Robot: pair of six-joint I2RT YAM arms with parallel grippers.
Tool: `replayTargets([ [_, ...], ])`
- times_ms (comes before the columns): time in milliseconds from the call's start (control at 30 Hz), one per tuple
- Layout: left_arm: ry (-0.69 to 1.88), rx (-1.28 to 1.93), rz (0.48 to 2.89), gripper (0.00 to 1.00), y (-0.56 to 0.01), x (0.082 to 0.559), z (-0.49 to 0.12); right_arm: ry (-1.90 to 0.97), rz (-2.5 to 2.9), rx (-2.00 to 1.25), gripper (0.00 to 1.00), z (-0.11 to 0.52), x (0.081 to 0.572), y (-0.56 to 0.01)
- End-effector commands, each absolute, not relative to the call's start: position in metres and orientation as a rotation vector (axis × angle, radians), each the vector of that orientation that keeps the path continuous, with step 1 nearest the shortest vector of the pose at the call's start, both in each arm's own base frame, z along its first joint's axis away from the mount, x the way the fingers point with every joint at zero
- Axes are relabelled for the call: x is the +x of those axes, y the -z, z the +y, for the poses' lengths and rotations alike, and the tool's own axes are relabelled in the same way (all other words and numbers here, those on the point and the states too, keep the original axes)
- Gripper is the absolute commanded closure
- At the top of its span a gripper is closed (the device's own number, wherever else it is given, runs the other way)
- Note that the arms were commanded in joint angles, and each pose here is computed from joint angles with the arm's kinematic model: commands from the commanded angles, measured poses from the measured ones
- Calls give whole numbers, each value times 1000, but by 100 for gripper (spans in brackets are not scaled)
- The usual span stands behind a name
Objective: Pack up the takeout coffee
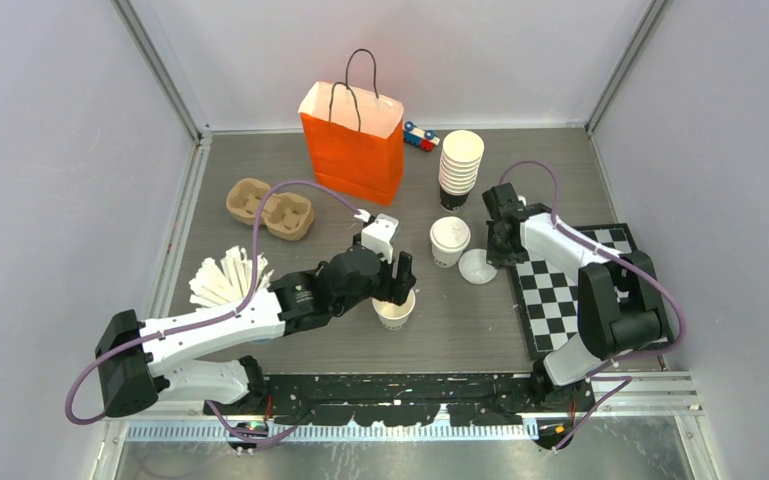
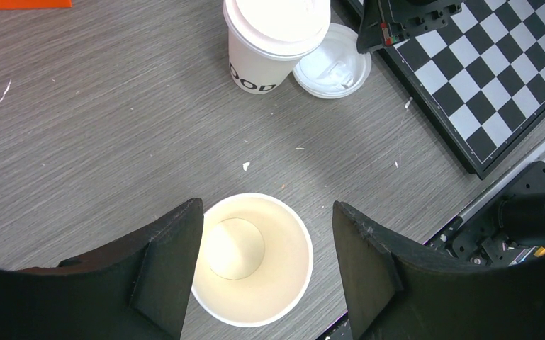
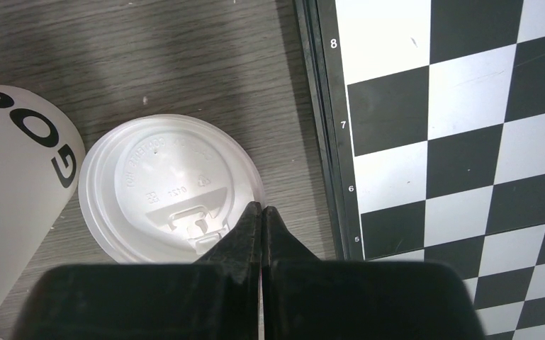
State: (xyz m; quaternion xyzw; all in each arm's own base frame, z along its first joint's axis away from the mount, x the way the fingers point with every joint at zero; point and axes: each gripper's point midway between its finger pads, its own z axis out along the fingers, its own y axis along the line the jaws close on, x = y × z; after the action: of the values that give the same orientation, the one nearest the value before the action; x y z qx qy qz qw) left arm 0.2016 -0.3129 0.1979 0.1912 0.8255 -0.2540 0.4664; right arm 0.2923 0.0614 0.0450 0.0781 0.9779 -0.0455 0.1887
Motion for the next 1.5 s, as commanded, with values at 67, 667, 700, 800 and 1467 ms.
replayTargets([
  [67,606,456,2006,31,-201,205,-310,136,2764,230,100,62,296,-46],
  [667,602,463,2002,31,-201,205,-311,269,2832,271,100,51,291,-45],
  [700,601,462,2002,31,-202,206,-311,267,2832,276,100,51,291,-47],
  [800,597,464,2001,31,-201,206,-311,240,2820,298,100,54,293,-57],
  [1467,602,458,2012,31,-202,204,-307,-82,2662,457,100,74,261,-84],
])
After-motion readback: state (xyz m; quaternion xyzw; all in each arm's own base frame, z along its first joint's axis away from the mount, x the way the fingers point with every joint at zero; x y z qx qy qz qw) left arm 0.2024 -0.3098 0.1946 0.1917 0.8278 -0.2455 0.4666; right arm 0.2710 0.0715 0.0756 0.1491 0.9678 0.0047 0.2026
